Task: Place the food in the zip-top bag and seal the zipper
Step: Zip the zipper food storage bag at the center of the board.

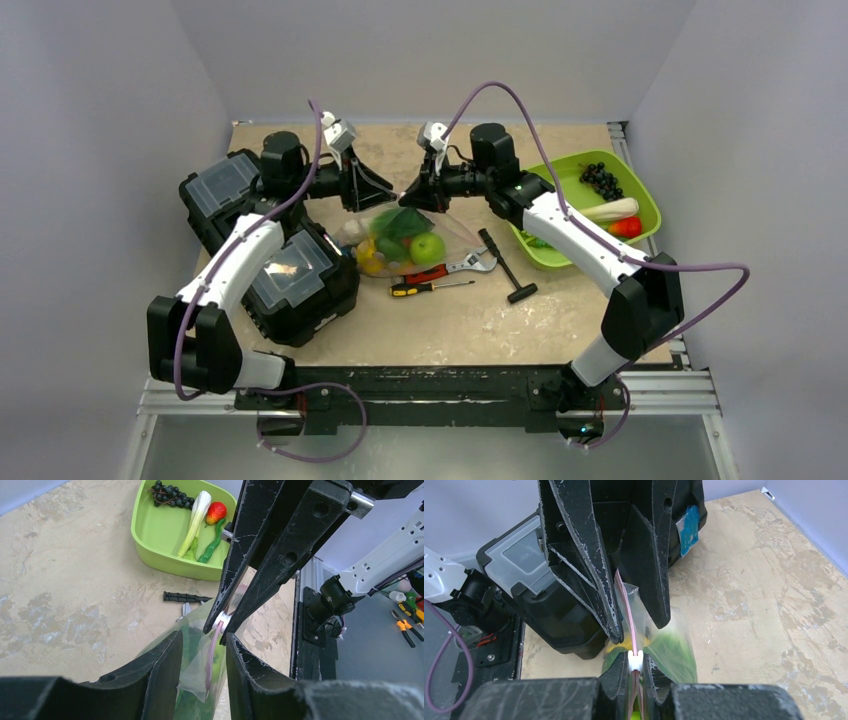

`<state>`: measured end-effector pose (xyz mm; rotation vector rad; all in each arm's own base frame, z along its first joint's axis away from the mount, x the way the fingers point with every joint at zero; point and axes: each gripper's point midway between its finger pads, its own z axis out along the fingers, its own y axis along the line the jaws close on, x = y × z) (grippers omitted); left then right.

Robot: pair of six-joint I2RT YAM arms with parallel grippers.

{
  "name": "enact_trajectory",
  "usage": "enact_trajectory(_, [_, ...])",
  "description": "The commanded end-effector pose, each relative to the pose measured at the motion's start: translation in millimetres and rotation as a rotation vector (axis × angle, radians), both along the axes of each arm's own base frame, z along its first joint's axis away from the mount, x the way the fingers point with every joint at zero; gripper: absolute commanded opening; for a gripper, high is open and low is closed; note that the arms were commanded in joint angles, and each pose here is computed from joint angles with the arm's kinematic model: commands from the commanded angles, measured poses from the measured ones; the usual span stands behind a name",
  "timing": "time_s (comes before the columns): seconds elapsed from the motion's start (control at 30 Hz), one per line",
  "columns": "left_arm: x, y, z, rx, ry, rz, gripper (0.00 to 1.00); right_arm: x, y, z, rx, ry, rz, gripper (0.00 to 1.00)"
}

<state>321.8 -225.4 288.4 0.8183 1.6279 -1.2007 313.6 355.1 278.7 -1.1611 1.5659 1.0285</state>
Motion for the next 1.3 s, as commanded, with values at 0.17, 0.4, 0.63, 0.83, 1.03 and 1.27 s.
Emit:
enact_trajectory(0.17, [-7, -7, 23, -0.01, -0.094, -0.061, 0.22, 1, 6, 25, 0.042, -0.06, 0.033, 0.0])
enact_trajectory(0.4, [8, 6, 25, 0.05, -0.129, 0.094, 0.0, 8, 5, 23, 0.035, -0.064, -0.009, 0.0])
enact_trajectory(0.63, [46, 76, 31, 0.115, -0.129, 0.677, 0.0, 31, -5, 15, 0.041, -0.012, -0.286, 0.0])
enact_trajectory(0.83, [53, 112, 38, 0.137, -0.191, 0.888, 0.0, 42, -20, 16, 0.053, -0.005, -0.449, 0.0])
enact_trajectory(1.03, [53, 145, 46, 0.11, -0.215, 1.023, 0.0, 30, -34, 21, 0.056, -0.015, -0.466, 0.0])
enact_trajectory(1.27, [56, 167, 43, 0.112, -0.192, 1.091, 0.0, 16, -60, 13, 0.013, -0.029, -0.523, 0.0])
